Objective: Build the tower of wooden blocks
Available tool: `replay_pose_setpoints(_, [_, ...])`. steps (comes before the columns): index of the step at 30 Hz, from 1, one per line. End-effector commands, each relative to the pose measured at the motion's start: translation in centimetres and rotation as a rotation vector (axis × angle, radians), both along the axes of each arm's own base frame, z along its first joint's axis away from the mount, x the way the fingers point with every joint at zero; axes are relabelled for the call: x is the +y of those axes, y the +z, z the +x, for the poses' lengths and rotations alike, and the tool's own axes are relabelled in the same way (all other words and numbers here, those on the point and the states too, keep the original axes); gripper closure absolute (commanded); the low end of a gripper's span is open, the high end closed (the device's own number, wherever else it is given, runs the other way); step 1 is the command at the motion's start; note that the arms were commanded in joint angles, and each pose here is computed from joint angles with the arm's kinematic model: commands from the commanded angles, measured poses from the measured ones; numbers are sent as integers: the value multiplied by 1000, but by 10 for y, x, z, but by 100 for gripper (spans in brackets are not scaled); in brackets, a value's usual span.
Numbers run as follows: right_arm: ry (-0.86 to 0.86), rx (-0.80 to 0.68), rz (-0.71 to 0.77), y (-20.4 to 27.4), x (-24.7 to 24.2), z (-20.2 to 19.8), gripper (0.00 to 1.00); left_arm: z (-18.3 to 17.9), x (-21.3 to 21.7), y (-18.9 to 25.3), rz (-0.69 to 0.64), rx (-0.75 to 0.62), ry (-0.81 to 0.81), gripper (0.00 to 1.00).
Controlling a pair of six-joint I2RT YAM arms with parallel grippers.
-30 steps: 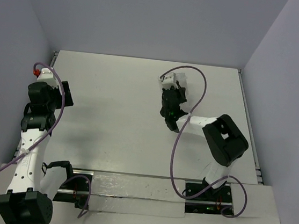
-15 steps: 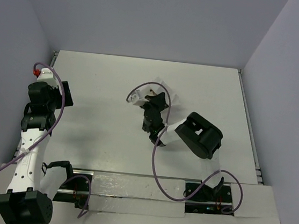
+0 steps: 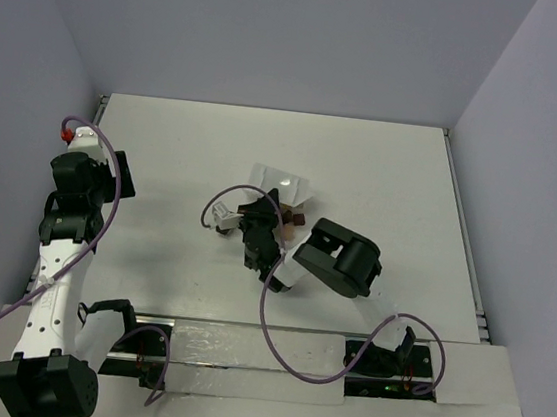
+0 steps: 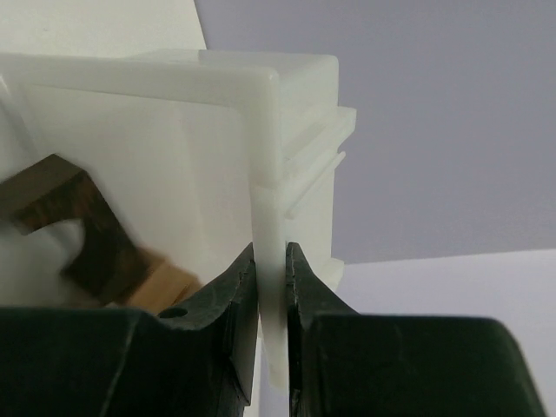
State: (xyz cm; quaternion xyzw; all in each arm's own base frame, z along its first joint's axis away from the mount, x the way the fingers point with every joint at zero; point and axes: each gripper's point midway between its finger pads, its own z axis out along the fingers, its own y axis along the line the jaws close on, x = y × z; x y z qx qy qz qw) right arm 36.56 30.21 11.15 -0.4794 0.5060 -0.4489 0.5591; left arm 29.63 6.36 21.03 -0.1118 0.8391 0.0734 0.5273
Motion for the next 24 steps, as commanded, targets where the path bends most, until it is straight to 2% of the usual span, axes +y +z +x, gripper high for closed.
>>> replay_pose_setpoints(1, [12, -164, 369, 28, 4, -15, 100, 1, 3, 7, 18, -29, 10, 1])
replay_pose_setpoints(15, [-31, -196, 346, 45, 7, -10, 100, 1, 4, 10, 19, -41, 16, 1])
replay_pose_setpoints(24, [-118, -338, 428, 117, -22, 33, 100, 1, 5, 9, 22, -39, 22, 1])
